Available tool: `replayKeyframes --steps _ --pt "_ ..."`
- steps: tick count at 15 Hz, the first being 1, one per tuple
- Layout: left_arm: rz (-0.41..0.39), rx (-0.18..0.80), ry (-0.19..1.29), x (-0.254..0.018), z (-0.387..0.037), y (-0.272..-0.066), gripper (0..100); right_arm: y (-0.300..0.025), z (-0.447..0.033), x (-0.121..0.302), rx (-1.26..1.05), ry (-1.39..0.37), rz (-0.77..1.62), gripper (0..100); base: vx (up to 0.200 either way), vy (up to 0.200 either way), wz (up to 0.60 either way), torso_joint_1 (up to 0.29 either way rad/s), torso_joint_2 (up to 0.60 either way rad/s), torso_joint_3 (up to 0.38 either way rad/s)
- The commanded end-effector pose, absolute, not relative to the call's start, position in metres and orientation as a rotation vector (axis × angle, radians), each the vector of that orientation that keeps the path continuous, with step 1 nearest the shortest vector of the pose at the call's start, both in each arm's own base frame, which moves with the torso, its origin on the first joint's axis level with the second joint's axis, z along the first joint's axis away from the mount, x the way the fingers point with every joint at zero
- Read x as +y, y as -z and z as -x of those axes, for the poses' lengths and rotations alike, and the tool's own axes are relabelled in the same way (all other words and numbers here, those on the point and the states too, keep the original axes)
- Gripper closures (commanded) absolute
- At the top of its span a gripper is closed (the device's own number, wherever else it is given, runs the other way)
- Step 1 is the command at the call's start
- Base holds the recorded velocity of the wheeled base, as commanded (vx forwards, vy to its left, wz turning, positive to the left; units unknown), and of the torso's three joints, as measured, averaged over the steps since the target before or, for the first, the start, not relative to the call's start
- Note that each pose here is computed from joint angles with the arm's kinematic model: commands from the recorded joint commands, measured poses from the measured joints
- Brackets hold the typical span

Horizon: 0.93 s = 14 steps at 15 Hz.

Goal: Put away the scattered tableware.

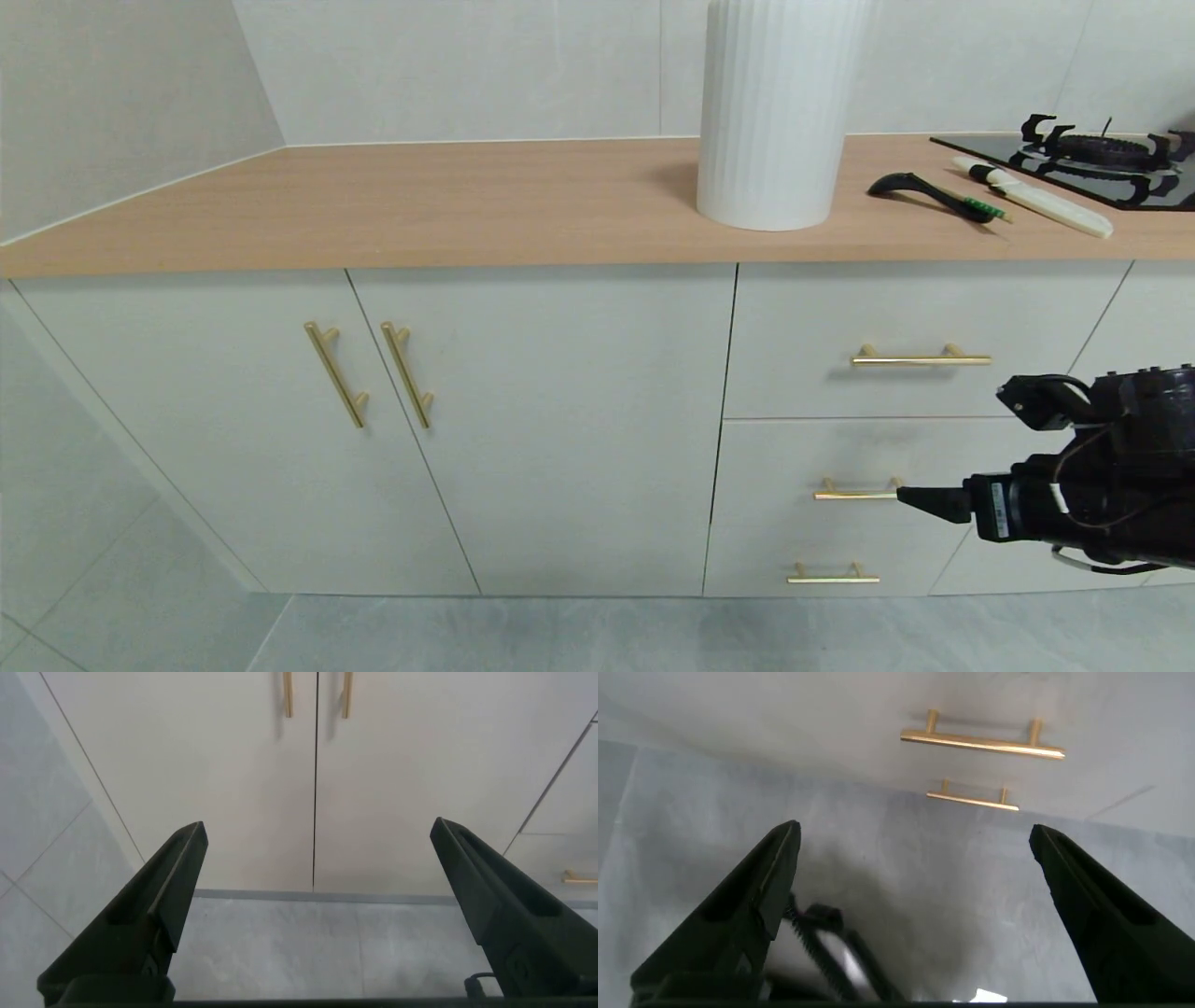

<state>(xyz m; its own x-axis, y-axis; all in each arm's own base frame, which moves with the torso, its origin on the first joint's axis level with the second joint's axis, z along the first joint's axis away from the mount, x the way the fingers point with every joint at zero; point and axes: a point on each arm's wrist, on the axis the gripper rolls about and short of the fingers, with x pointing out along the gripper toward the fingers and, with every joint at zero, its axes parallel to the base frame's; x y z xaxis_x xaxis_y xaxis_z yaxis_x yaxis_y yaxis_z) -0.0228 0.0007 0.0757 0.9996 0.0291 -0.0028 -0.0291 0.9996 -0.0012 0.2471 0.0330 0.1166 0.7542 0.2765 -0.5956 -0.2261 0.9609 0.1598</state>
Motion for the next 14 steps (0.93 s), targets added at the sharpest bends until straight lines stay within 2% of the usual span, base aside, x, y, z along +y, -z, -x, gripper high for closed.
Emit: replayKeyframes --steps 1,4,5,6,11,14 --pt "0.001 0.003 -0.029 0.001 0.023 -0.076 0 -0.075 -0.265 0.038 0.764 -0.268 -0.072 0 0.000 0.000 0.00 0.000 0.00 0.000" --pt "0.001 0.003 -0.029 0.001 0.023 -0.076 0 -0.044 -0.286 0.041 0.713 -0.148 -0.020 0 0.000 0.000 0.00 0.000 0.00 0.000" --pt "0.001 0.003 -0.029 0.001 0.023 -0.076 0 -0.043 -0.287 0.041 0.708 -0.140 -0.016 0 0.000 0.000 0.00 0.000 0.00 0.000" --pt "0.001 0.003 -0.029 0.001 0.023 -0.076 0 -0.034 -0.294 0.042 0.663 -0.058 0.013 0 0.000 0.000 0.00 0.000 0.00 0.000" --pt "0.001 0.003 -0.029 0.001 0.023 -0.076 0 -0.019 -0.310 0.048 0.580 -0.009 -0.018 0 0.000 0.000 0.00 0.000 0.00 0.000" --pt "0.001 0.003 -0.029 0.001 0.023 -0.076 0 -0.006 -0.324 0.048 0.543 0.087 0.003 0 0.000 0.000 0.00 0.000 0.00 0.000"
